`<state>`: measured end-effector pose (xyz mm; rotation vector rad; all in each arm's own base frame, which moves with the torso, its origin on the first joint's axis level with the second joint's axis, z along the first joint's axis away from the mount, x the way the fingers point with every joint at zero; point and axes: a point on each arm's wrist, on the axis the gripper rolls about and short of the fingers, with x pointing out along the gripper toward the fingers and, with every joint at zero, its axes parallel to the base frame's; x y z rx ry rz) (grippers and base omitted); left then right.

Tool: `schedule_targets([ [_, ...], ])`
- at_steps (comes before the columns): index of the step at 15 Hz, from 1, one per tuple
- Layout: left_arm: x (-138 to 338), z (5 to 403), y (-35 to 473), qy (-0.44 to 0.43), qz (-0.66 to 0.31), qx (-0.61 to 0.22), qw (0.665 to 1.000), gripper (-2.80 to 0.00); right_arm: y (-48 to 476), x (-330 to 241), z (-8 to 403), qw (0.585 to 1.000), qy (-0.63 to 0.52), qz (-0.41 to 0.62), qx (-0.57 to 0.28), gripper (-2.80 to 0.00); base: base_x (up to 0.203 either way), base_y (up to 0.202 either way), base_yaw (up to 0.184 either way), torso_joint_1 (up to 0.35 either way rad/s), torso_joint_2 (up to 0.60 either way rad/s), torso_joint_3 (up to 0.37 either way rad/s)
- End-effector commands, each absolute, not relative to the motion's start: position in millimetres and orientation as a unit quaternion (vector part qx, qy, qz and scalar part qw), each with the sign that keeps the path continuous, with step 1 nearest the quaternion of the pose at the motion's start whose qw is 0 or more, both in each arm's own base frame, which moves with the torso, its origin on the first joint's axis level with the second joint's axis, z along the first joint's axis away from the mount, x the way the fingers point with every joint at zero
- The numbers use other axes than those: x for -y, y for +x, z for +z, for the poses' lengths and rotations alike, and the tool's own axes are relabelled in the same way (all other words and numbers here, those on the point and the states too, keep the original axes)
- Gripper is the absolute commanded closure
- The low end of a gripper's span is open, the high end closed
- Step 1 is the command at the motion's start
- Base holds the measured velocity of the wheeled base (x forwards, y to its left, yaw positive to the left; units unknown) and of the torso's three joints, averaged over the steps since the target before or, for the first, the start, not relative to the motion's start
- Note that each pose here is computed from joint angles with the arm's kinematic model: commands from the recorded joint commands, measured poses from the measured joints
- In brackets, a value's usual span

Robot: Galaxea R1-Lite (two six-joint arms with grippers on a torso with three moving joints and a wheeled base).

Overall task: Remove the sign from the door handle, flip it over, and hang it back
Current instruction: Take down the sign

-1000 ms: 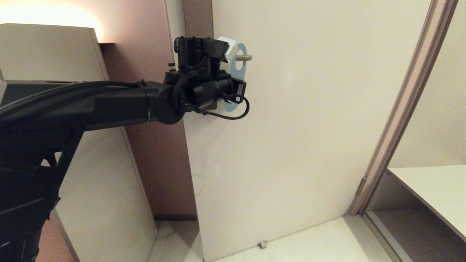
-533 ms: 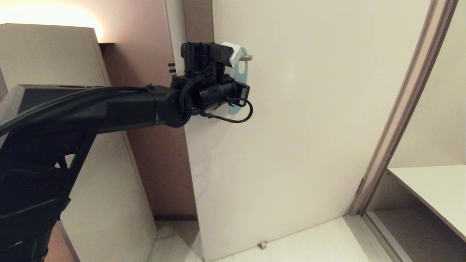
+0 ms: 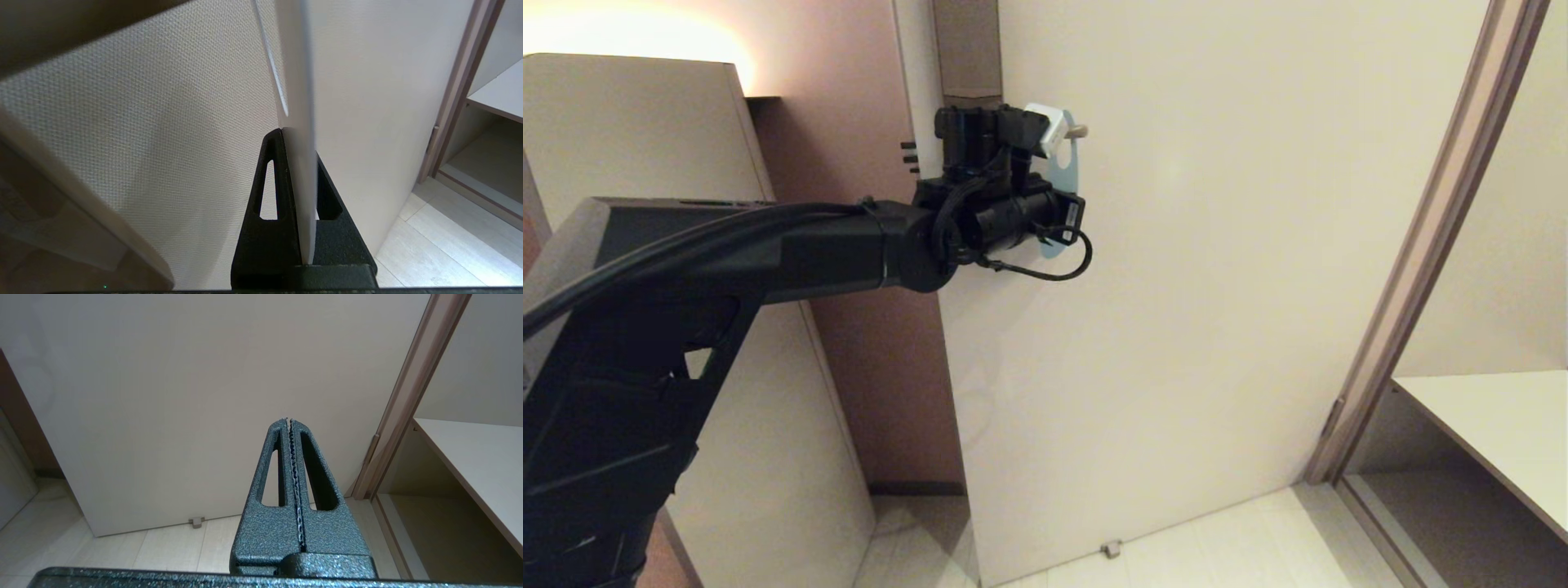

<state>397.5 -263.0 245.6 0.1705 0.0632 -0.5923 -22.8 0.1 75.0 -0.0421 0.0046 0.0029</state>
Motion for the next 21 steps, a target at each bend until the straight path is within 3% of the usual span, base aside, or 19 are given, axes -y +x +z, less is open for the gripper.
schedule_targets([
  [1, 264, 245, 397, 0.085, -0.293, -0.033, 0.952, 0.00, -23, 0, 75, 1.000, -0.021, 0.002, -0.002, 0.00, 0.000, 0.000, 0.000, 0.000, 0.00, 0.000],
  [21, 276, 269, 373, 0.105, -0.325, 0.004, 0.940, 0.00, -23, 0, 75, 1.000, -0.021, 0.002, -0.002, 0.00, 0.000, 0.000, 0.000, 0.000, 0.00, 0.000],
])
